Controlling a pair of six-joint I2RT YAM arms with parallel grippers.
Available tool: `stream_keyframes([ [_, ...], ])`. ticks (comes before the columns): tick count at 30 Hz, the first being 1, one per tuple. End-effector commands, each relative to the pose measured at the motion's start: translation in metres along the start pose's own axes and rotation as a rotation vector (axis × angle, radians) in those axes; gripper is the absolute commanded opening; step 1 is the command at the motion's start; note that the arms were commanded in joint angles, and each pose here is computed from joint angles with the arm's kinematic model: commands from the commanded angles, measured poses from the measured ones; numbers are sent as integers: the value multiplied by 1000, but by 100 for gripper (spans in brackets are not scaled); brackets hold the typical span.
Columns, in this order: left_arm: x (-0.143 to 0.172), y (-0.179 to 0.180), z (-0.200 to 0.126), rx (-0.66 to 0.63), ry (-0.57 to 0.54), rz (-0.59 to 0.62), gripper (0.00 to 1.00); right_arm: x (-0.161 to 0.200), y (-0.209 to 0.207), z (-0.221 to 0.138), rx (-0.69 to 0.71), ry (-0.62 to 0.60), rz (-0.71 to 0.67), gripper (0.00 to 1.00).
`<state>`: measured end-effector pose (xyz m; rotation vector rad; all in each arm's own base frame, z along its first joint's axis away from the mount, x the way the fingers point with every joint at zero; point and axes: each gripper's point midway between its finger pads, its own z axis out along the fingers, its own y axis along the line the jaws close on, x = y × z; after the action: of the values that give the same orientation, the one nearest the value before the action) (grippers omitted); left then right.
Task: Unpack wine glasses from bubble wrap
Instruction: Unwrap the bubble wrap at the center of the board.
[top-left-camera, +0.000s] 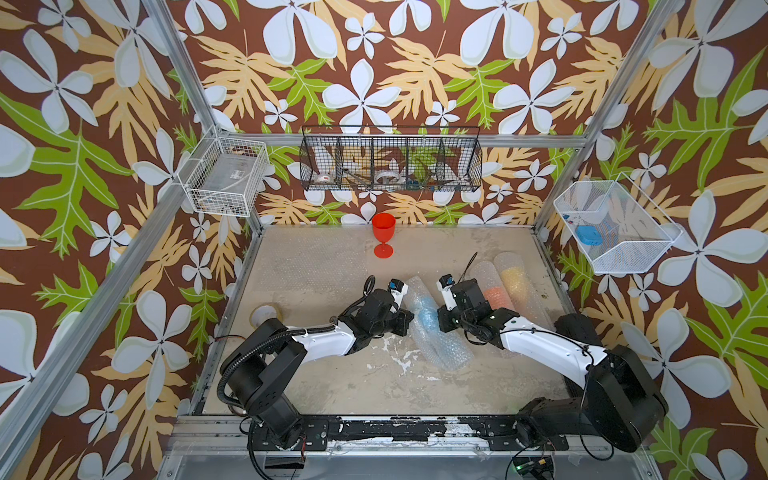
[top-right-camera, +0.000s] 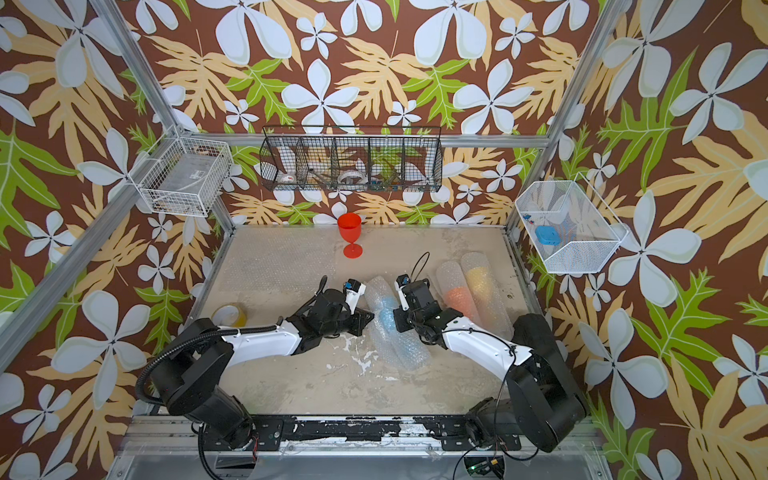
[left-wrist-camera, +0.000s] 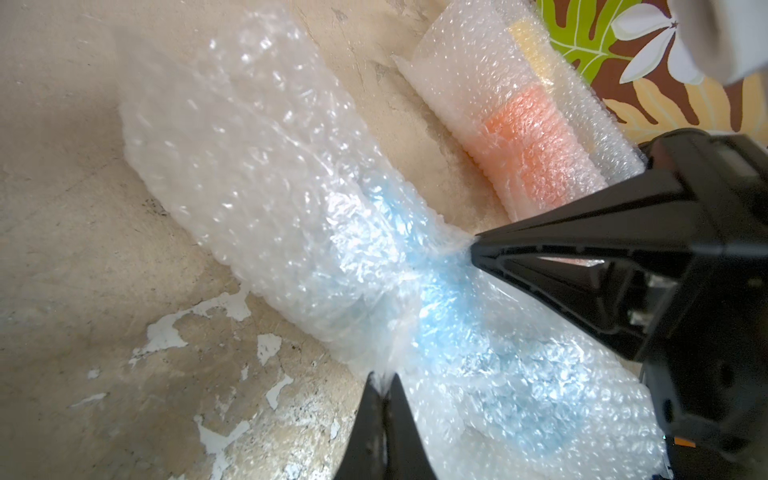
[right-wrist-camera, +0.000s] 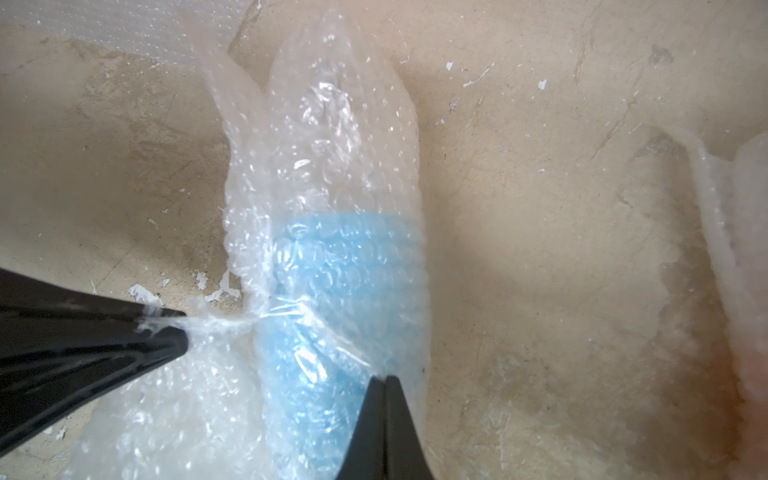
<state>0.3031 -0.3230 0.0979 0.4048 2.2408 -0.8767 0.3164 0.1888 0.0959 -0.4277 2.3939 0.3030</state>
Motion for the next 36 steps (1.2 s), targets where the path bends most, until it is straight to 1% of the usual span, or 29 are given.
stream_keyframes([
  [1, -2, 8, -3, -27, -10, -5, 0, 5, -17, -1, 85, 15, -3, 0],
  [36, -2, 30, -15, -69, -23, -23, 0, 8, -30, -5, 80, 13, 46, 0],
])
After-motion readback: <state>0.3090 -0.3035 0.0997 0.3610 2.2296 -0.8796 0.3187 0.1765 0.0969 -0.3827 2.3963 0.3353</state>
